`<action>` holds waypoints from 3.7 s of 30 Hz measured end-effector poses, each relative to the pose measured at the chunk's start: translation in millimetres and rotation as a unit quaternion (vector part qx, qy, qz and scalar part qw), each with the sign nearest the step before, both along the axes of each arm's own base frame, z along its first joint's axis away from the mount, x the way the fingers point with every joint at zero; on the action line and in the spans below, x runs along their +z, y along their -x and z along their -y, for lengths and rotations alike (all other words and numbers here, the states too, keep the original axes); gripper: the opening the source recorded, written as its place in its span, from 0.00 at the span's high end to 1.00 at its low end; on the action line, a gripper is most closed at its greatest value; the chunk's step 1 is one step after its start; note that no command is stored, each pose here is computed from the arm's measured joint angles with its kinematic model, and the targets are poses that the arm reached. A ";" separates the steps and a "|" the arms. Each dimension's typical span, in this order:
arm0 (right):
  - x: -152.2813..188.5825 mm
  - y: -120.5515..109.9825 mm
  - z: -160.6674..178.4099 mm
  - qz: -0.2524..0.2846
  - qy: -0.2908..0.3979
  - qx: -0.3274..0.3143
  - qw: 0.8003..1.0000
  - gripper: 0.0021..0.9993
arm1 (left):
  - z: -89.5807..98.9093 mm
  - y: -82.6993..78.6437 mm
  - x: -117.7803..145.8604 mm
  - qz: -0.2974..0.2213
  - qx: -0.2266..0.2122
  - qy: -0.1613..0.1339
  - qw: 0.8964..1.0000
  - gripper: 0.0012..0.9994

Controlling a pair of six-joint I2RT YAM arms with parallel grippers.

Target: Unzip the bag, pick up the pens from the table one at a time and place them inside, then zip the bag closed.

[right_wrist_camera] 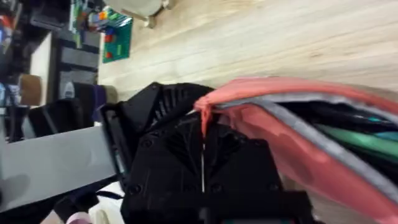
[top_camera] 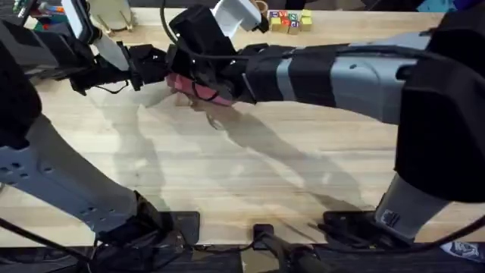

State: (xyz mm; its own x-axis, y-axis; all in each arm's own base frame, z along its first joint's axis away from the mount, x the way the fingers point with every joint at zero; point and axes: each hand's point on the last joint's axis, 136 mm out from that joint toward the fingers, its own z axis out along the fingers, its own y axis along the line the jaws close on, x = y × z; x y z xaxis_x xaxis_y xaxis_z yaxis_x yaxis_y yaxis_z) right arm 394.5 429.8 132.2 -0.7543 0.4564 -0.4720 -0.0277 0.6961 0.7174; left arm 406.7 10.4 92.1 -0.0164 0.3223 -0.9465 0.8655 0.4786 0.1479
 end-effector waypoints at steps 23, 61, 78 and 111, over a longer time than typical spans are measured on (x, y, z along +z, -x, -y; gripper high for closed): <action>9.0 -10.1 37.8 -0.010 0.045 -0.002 0.999 0.97 | 2.3 0.2 2.6 0.004 -0.004 0.006 1.000 0.96; -5.4 17.9 187.8 -0.163 0.215 -0.026 0.962 0.97 | 6.5 0.7 3.6 0.004 -0.010 0.010 1.000 0.96; -27.2 28.6 221.4 -0.209 0.248 -0.042 0.945 0.97 | 9.8 0.8 4.1 0.004 -0.014 0.012 1.000 0.96; -25.5 51.2 207.3 -0.162 0.266 0.002 0.950 0.01 | 8.4 0.5 3.0 0.002 -0.011 0.009 1.000 0.96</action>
State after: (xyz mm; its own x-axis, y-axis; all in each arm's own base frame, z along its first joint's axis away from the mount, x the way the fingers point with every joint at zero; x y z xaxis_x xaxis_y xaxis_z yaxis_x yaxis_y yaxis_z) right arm 343.3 222.5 106.7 -0.9005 0.2154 -0.3777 0.1321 0.9631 0.2345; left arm 406.2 2.1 95.1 -0.0051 0.3051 -0.9523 0.8756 0.4613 0.1431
